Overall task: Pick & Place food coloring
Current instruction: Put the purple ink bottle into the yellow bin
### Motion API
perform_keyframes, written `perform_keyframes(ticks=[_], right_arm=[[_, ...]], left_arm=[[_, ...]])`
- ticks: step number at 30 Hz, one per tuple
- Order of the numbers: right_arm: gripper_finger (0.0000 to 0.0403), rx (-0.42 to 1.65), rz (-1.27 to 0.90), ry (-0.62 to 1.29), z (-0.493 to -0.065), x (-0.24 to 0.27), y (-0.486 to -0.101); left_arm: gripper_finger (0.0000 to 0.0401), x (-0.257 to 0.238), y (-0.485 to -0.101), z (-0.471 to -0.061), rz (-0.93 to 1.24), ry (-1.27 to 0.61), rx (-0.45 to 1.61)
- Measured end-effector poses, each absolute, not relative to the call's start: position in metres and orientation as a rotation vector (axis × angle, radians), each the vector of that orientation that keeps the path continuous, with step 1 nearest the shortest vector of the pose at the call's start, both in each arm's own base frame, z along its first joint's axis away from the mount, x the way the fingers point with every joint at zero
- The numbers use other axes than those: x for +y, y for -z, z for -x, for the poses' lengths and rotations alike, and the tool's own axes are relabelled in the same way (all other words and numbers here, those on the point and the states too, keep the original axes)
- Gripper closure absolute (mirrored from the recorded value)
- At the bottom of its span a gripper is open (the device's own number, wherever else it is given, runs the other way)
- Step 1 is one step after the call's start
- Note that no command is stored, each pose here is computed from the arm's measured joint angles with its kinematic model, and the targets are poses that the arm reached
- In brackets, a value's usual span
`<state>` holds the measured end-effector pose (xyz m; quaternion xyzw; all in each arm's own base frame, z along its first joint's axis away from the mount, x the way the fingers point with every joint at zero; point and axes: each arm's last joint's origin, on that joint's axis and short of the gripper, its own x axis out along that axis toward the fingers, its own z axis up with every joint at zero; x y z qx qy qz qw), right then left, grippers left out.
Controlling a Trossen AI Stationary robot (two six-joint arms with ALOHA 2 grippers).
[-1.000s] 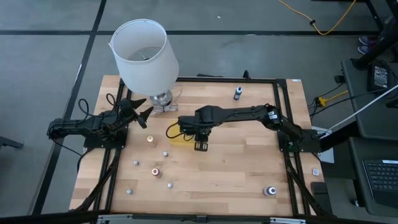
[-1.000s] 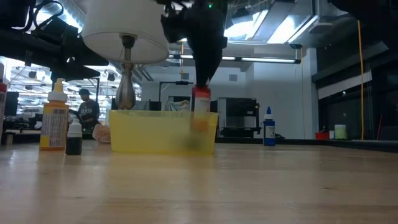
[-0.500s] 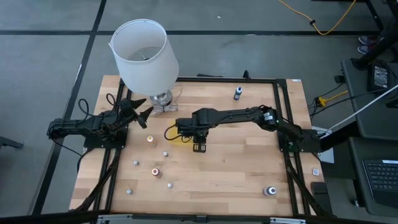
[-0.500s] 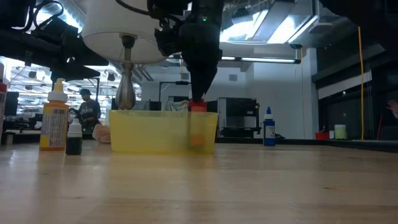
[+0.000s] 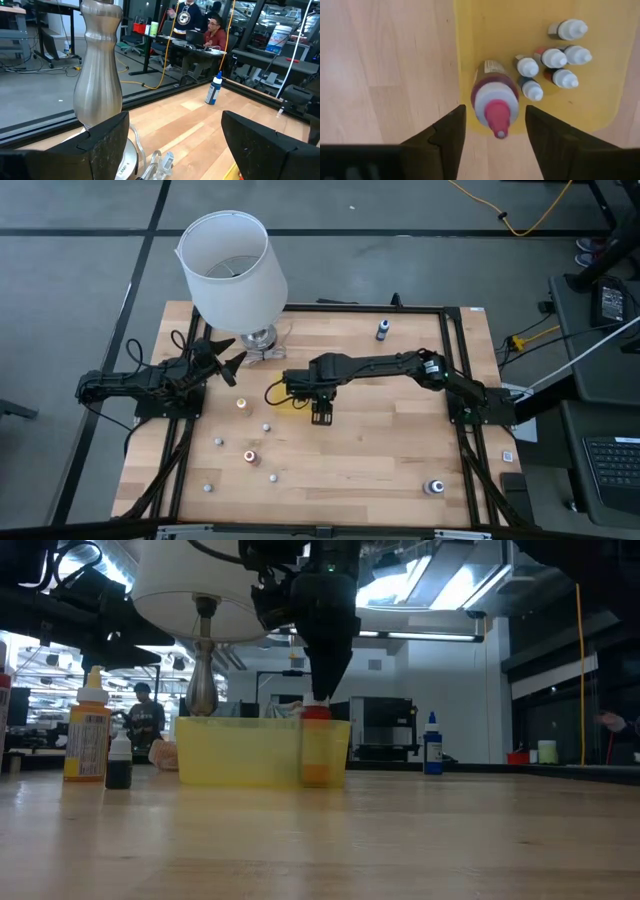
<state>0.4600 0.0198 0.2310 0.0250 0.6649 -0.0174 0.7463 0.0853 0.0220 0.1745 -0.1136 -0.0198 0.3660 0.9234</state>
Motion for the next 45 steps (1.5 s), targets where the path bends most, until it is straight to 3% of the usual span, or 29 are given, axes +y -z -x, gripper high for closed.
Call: perform_keyframes(ticks=[10,18,27,34,45], right_arm=[[0.0162,1.383,-0.067,0.045,-0.458,0.016,-0.270],[0.0138,1.274,-0.050,0.024,-0.435,0.023,-0.280],[0.0135,1.214,-0.001,-0.109,-0.369,0.062,-0.297],[0.0102,1.211,0.041,-0.225,-0.298,0.099,-0.300],[0.0092,1.432,-0.088,-0.162,-0.208,0.154,-0.293]], left_arm=[[0.0089,0.022,-0.174,-0.085,0.233,-0.751,-0.041],[0.0089,0.022,-0.174,-0.085,0.233,-0.751,-0.041],[0.0090,0.022,-0.174,-0.085,0.233,-0.751,-0.041],[0.0090,0.022,-0.174,-0.085,0.233,-0.751,-0.041],[0.0090,0.022,-0.175,-0.085,0.233,-0.751,-0.041]])
